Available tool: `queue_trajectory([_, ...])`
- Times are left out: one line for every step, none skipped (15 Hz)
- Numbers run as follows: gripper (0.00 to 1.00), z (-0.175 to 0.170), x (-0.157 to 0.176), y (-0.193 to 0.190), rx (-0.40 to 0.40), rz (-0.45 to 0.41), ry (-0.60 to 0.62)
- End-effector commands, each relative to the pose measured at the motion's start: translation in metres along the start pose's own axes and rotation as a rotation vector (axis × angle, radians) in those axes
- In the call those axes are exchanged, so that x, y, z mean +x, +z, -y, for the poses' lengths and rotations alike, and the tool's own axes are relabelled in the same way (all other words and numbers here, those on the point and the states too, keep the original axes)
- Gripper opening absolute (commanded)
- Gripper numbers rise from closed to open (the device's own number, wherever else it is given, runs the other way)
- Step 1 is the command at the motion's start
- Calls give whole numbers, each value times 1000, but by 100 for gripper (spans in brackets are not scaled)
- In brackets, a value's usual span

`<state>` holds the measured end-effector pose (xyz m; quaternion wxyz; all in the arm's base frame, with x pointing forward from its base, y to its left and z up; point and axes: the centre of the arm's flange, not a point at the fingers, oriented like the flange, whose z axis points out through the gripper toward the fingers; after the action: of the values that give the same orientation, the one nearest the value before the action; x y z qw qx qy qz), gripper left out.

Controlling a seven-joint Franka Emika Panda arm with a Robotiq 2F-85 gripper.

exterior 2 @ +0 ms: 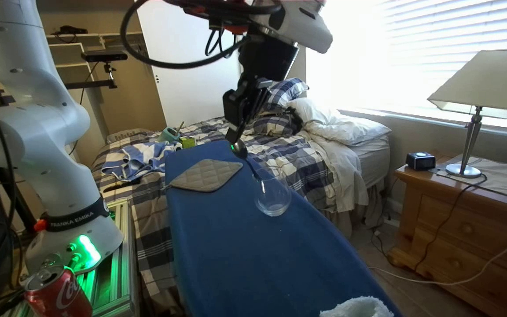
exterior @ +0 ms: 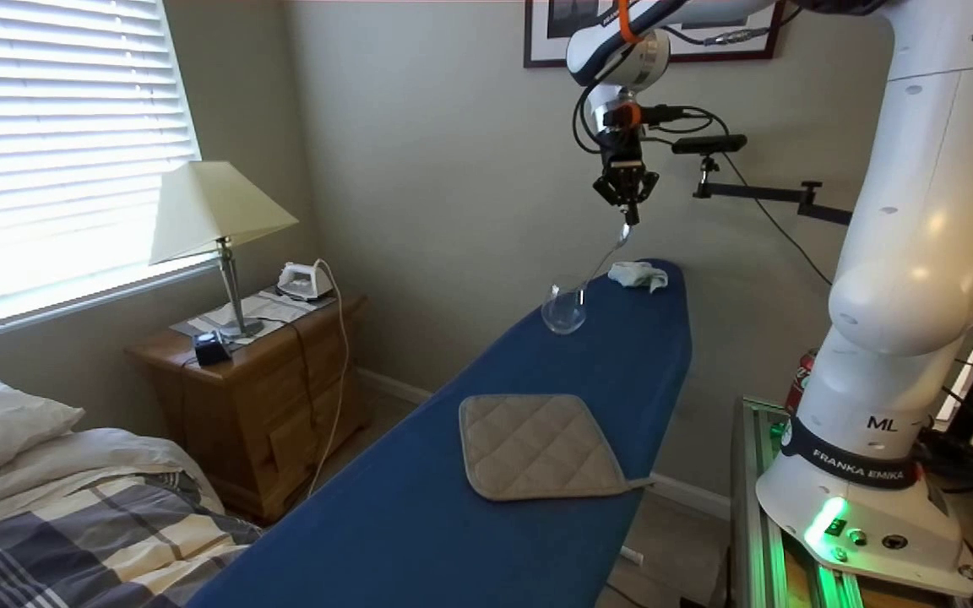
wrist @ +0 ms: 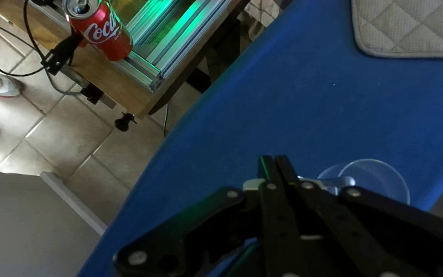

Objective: Put the silver spoon in the glass cup.

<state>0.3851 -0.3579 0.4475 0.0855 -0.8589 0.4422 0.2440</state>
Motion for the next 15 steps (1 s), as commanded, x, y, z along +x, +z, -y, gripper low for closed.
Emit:
queue_trajectory([1,2,17,-8,-29,18,18])
queue_trajectory([1,4,19,-8,-29,20,18])
queue_trajectory([1,5,22,-10,-31,14,17])
queue_trajectory([1,5,24,-10,-33,15,15])
queue_trajectory([1,7,28,-11,-31,9,11])
queue_trajectory([1,8,32,-11,-26,9,9])
queue_trajectory([1,9,36,-12,-22,7,7])
queue_trajectory([1,10,40,-12,-18,5,6])
queue_trajectory([1,12,44,-11,-18,6,4])
queue_trajectory([1,14,47,-9,-19,12,4])
queue_trajectory([1,16,51,-8,-22,16,5])
queue_trajectory([1,18,55,-5,-23,22,6])
queue_trajectory([1,21,59,-3,-22,26,5])
queue_trajectory([1,25,62,-1,-17,33,3])
queue_trajectory([1,29,65,2,-17,39,-1])
